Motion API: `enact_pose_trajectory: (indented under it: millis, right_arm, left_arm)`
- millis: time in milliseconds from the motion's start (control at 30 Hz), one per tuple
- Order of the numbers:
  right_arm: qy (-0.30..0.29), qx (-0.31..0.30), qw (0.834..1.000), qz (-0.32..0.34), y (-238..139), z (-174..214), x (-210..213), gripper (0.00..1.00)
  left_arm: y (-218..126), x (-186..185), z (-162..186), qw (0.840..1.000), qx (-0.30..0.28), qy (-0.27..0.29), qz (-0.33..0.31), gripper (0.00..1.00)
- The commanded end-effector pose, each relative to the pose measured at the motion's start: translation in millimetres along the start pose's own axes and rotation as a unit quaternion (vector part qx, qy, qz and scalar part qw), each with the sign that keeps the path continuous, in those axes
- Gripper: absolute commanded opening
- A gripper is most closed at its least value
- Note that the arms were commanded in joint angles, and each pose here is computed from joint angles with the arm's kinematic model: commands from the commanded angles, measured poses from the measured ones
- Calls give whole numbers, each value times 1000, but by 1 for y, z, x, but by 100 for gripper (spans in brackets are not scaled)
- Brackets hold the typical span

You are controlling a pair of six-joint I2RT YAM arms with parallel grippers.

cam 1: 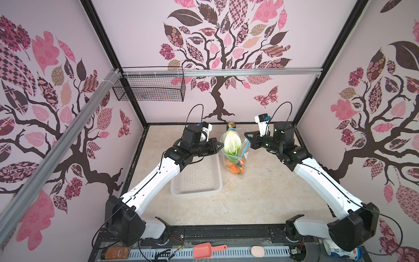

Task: Place the food in the zip-top bag and seal the zipper

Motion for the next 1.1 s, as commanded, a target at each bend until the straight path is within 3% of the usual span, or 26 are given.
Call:
enact_pose_trajectory:
  millis: [0, 200, 367, 633, 800, 1000, 1067]
  right_arm:
    - [-19, -32, 999, -5, -16, -20, 12, 0]
    - [-28, -14, 999, 26, -3, -7, -3, 0]
    - [-48, -26, 998, 34, -1, -20, -2, 0]
    - [-102, -55, 992, -40, -4, -38, 21, 0]
    - [-111, -16, 986, -120, 12, -10, 25, 0]
    - [-91, 6, 985, -145, 21, 25, 15, 0]
    - [-86, 11, 986, -145, 22, 35, 11, 0]
  left_arm:
    - [-4, 2, -10, 999, -30, 10, -23, 5]
    - [9, 8, 1, 1000, -7, 1, -19, 5]
    - [7, -24, 6, 999, -11, 20, 36, 5]
    - [20, -61, 24, 994, -34, 0, 106, 3]
    - [37, -70, 36, 993, -46, -5, 108, 3]
    - [57, -55, 50, 995, -42, -17, 84, 2]
    - [59, -53, 52, 996, -40, -9, 81, 11]
Point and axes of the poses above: each gripper's point midway between its finger pads, its own y axis out along the fingers, its own x axis along the line the jaws close on, z = x × y, the point moved 6 cm from there along -y, back along the fingers, and after that the axes turned 7 degrees about y, right-handed, at the moved point
